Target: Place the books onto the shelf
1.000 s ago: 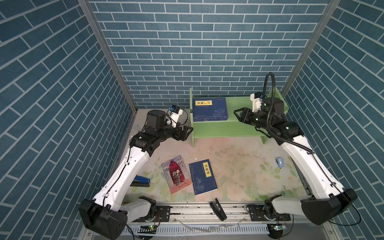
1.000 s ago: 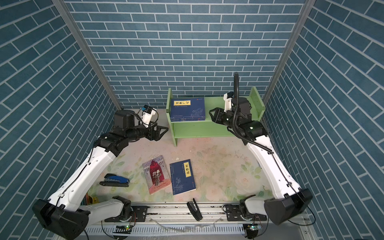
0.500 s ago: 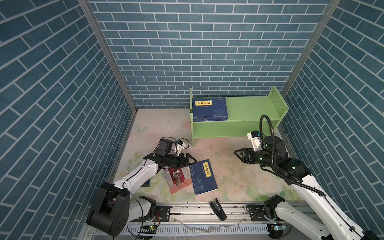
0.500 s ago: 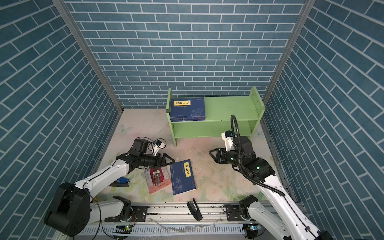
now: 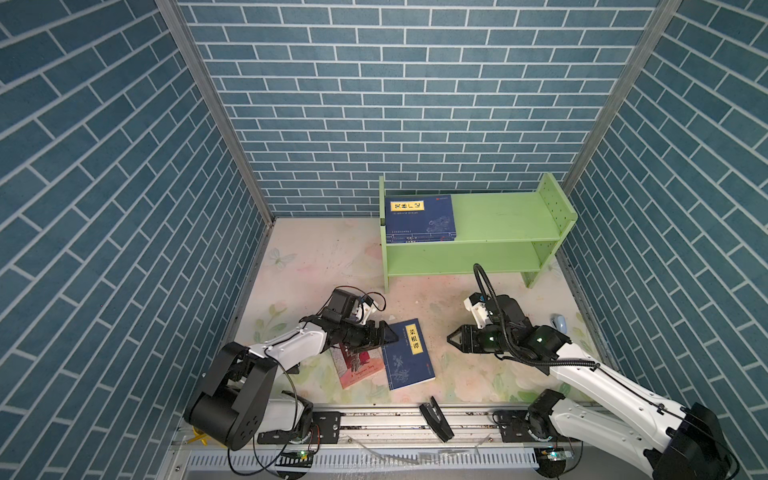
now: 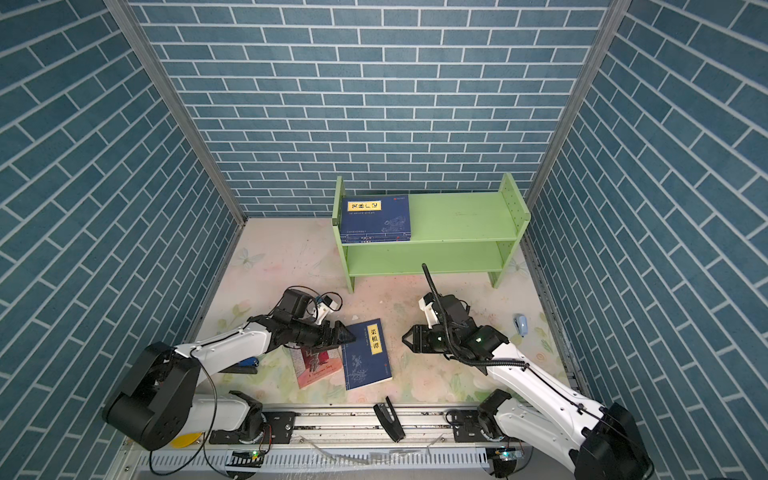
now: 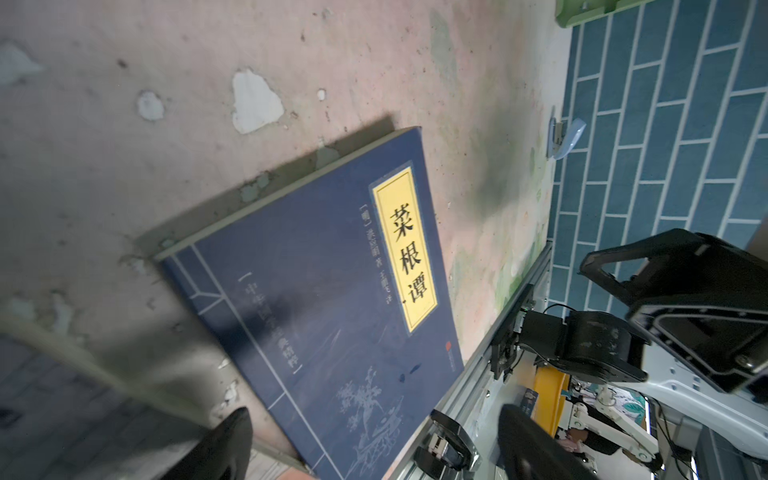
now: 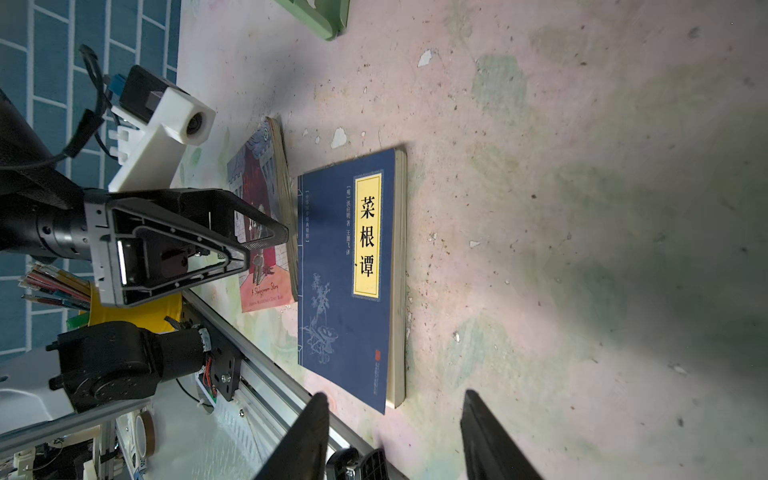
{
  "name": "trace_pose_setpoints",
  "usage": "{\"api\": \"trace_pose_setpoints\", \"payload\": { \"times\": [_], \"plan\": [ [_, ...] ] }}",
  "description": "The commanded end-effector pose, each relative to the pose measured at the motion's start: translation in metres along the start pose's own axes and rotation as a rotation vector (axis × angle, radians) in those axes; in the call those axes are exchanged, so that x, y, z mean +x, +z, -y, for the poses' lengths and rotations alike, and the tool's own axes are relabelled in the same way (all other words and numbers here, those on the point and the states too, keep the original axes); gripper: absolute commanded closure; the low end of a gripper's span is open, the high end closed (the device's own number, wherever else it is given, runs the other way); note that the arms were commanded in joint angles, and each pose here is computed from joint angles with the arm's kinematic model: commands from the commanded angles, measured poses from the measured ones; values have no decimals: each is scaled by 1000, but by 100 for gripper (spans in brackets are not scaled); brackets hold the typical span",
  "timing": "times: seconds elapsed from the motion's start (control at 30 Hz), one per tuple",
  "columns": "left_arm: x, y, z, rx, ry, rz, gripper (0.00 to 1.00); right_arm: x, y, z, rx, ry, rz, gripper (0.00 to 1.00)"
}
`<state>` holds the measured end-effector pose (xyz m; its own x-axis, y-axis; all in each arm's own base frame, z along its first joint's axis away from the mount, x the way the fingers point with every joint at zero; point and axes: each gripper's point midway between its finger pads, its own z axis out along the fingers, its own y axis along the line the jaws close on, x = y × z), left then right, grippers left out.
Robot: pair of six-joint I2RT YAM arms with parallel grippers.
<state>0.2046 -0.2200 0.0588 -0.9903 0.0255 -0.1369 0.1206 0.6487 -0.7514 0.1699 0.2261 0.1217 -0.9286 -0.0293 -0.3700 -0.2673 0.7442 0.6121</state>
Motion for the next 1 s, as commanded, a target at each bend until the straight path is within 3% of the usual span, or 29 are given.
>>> {"api": "trace_pose_setpoints", "payload": {
  "times": [0.0, 0.23, 0.63, 0.97],
  "plan": [
    [-2, 1, -17, -114, 32, -4, 6, -13, 5, -8, -28, 21, 67, 47],
    [3, 13, -21, -136, 33, -40, 6, -2, 20, -3, -17, 33, 42, 46],
    [14, 45, 17, -13, 162, -163, 8, 18, 41, 22, 86, 80, -25, 45],
    [26, 34, 7, -83, 194, -183, 8, 29, 48, 28, 28, 139, 9, 43]
  ]
}}
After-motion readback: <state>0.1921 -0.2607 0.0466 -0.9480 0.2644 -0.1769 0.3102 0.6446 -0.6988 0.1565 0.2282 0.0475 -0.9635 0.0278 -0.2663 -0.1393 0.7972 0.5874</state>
